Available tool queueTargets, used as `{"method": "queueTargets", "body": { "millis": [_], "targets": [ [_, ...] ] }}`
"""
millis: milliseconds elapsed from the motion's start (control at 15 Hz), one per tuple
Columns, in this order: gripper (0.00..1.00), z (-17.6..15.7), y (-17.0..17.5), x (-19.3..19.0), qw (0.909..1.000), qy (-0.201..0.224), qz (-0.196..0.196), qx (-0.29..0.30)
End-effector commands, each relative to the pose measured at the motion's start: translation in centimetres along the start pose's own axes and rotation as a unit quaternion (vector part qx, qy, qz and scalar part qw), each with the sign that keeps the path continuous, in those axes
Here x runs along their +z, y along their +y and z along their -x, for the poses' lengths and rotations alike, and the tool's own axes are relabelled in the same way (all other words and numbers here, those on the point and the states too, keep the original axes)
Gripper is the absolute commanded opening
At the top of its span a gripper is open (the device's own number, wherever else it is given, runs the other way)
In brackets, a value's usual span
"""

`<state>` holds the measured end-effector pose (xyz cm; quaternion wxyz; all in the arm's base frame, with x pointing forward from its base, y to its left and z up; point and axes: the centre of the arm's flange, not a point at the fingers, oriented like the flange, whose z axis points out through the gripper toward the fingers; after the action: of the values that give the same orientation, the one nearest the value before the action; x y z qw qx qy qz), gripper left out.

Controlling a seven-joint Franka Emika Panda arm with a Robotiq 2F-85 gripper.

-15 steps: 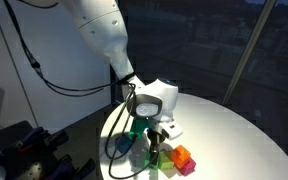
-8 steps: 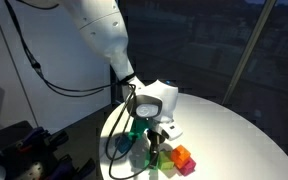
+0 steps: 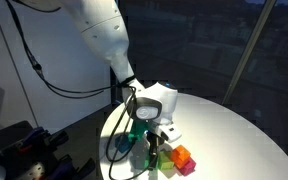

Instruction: Put the green block on top of the blue block

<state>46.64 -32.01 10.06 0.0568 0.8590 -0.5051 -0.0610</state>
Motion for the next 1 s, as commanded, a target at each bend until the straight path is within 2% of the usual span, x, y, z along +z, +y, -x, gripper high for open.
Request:
{"method": "queueTargets", "body": {
  "millis": [0,67,400,933],
  "targets": [
    [0.86,-0.7,-0.1,0.2,0.9999,0.003,-0.012,0.002],
    [0.74,-0.8,-0.1,0.2,0.9999,0.003,-0.012,0.002],
    [0.33,-0.6,0.0,-0.3,1.0,0.003,-0.006,0.0],
    [0.24,0.0,1.4,-2.6,0.9999,0.007,0.002,-0.01]
  ]
}}
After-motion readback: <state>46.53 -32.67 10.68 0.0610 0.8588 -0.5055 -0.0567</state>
